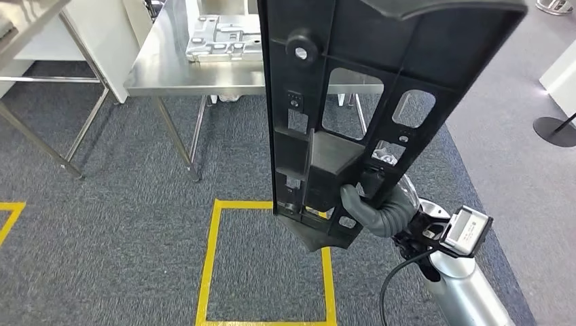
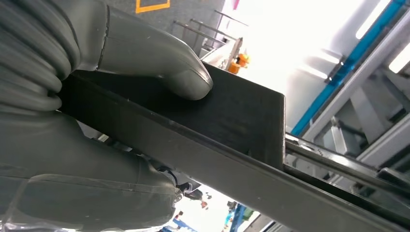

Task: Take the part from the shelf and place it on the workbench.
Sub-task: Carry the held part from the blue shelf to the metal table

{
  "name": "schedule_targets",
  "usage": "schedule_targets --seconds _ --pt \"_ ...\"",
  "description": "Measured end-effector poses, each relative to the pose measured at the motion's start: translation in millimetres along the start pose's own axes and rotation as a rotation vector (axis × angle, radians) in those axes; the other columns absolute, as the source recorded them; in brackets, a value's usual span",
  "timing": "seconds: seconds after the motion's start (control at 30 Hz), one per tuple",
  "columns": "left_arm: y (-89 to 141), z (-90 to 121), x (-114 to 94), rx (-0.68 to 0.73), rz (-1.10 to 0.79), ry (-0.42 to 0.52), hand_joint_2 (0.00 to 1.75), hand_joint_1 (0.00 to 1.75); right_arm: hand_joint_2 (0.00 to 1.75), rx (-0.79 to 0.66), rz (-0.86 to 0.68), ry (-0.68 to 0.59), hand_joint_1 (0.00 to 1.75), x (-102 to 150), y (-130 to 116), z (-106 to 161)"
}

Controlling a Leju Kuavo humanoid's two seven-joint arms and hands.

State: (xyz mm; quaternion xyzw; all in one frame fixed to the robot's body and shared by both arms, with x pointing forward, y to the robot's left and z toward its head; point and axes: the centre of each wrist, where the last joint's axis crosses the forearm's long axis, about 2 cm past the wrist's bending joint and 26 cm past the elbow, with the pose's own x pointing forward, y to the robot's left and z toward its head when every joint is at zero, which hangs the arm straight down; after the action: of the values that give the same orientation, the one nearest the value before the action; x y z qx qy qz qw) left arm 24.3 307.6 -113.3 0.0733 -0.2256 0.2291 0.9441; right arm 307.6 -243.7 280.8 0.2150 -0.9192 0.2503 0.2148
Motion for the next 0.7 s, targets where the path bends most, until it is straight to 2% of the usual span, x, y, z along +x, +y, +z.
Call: schedule_targets --seconds 0.7 --pt "-0.5 -1.1 2.7 -0.004 -0.004 -0.002 0.0 0.0 1.75 0.012 0.046 -0.014 1.75 1.6 -0.6 2.0"
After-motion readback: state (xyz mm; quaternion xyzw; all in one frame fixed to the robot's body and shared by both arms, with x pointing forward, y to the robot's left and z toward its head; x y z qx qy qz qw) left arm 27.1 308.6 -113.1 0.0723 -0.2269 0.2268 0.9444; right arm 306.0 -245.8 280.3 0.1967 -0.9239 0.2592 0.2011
